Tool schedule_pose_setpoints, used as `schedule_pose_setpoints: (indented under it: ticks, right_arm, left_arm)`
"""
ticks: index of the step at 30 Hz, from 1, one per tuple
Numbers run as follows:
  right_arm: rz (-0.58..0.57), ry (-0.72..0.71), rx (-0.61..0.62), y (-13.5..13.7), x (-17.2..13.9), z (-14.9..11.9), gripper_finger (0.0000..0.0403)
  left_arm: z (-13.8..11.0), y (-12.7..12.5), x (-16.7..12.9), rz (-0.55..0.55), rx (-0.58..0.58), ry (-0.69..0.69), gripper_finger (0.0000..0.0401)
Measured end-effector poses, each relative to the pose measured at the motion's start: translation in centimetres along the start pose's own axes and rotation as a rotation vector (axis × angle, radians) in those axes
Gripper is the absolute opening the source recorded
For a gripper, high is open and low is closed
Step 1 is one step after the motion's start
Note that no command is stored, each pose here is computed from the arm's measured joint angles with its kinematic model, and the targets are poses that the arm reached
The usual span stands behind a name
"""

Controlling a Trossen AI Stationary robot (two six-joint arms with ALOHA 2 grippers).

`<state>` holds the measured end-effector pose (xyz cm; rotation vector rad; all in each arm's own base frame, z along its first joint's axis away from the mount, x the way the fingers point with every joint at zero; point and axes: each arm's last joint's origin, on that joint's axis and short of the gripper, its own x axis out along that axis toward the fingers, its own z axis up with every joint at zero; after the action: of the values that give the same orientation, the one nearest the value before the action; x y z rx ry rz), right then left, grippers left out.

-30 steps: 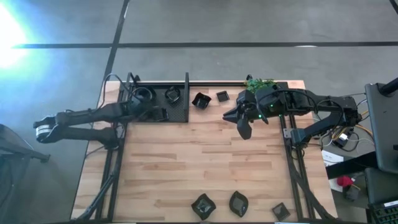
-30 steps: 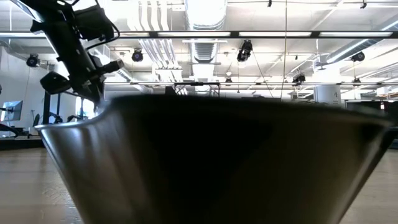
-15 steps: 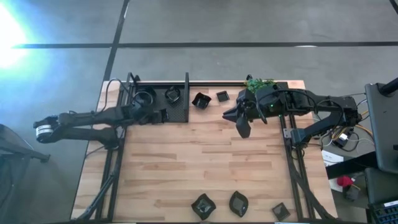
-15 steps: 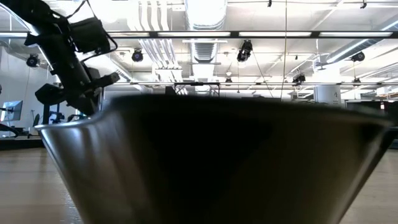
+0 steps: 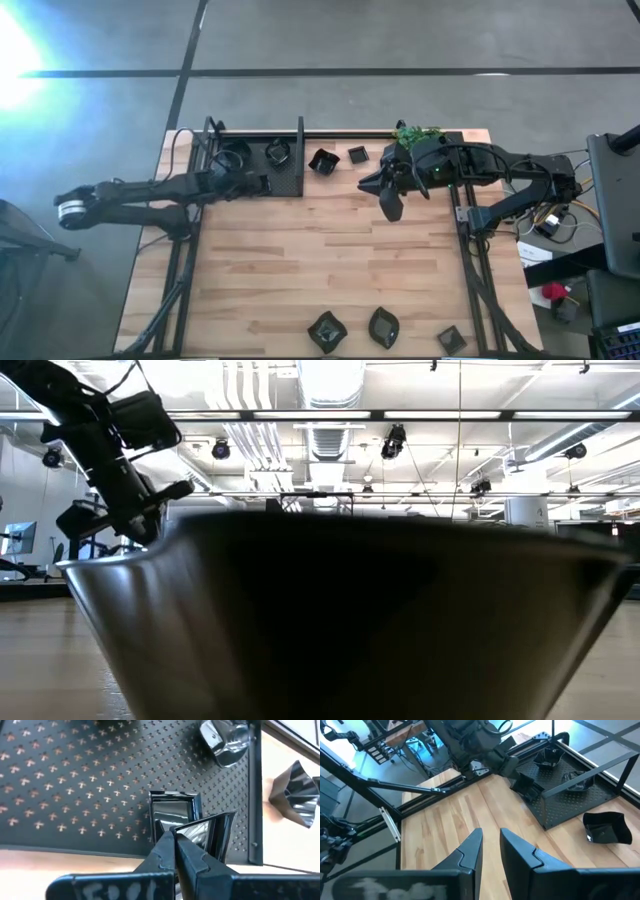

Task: Pick & Place Mini shaped plates
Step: Stack the black square plate on top of the black square plate on the shelf

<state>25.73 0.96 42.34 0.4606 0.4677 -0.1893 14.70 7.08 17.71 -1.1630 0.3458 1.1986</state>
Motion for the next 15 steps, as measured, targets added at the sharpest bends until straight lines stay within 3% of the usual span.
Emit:
schedule_pose_setpoints:
  ticks: [15]
  right_arm:
    - [0.009,0.006,-0.053,0.0,0.0,0.0,0.0061]
  left_arm:
    - [-0.3,-0.3,1.9,0.052,-0.07,-0.007,0.0]
